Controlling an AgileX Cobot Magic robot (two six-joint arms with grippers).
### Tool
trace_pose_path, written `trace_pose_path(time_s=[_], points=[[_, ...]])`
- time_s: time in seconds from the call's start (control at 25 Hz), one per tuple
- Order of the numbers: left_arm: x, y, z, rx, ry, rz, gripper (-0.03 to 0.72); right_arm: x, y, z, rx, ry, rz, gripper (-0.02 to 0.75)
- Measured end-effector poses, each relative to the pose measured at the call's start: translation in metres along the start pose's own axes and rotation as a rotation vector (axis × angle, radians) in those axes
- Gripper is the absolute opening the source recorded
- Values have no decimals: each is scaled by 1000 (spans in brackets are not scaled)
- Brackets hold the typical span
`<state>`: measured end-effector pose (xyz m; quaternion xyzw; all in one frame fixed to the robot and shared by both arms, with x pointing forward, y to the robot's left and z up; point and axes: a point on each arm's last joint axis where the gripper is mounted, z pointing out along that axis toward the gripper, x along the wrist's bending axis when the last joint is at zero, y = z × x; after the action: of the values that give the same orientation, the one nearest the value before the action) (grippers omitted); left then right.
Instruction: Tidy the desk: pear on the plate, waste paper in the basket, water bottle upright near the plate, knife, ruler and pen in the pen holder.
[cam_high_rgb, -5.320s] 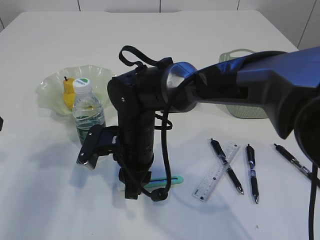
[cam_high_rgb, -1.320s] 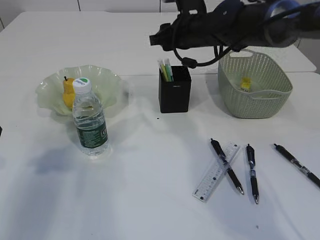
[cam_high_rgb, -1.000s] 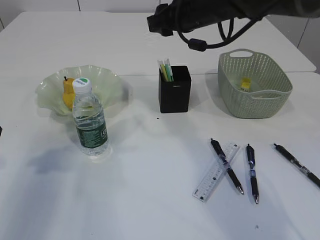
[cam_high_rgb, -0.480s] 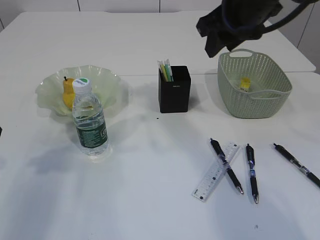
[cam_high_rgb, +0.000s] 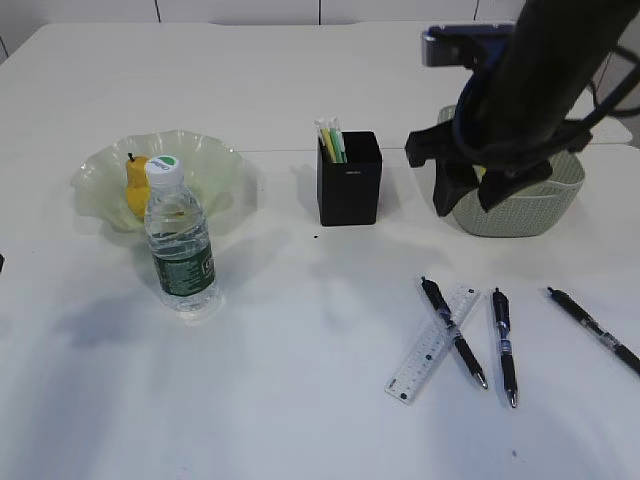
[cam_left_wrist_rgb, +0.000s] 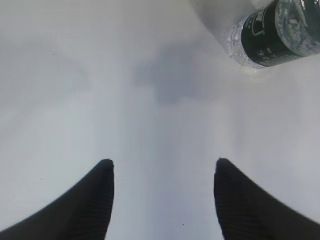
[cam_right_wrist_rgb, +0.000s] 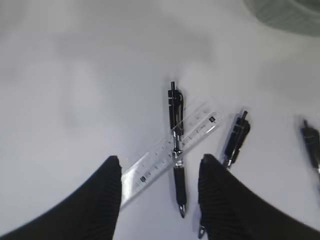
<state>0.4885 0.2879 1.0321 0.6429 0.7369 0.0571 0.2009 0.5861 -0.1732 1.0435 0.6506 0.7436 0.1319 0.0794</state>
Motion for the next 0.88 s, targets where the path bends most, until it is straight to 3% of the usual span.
trace_pose_path(time_s=[0.24, 0.44, 0.64, 0.88], points=[[0, 0, 0, 0, -1, -1, 447, -3, -16, 33, -32, 17, 394, 411], [0, 0, 0, 0, -1, -1, 447, -3, -16, 45, -17, 8, 615, 412], [0, 0, 0, 0, -2, -2, 447, -5, -22, 57, 52, -56, 833, 417], [0, 0, 0, 0, -2, -2, 447, -10, -23, 68, 58, -119, 877, 456]])
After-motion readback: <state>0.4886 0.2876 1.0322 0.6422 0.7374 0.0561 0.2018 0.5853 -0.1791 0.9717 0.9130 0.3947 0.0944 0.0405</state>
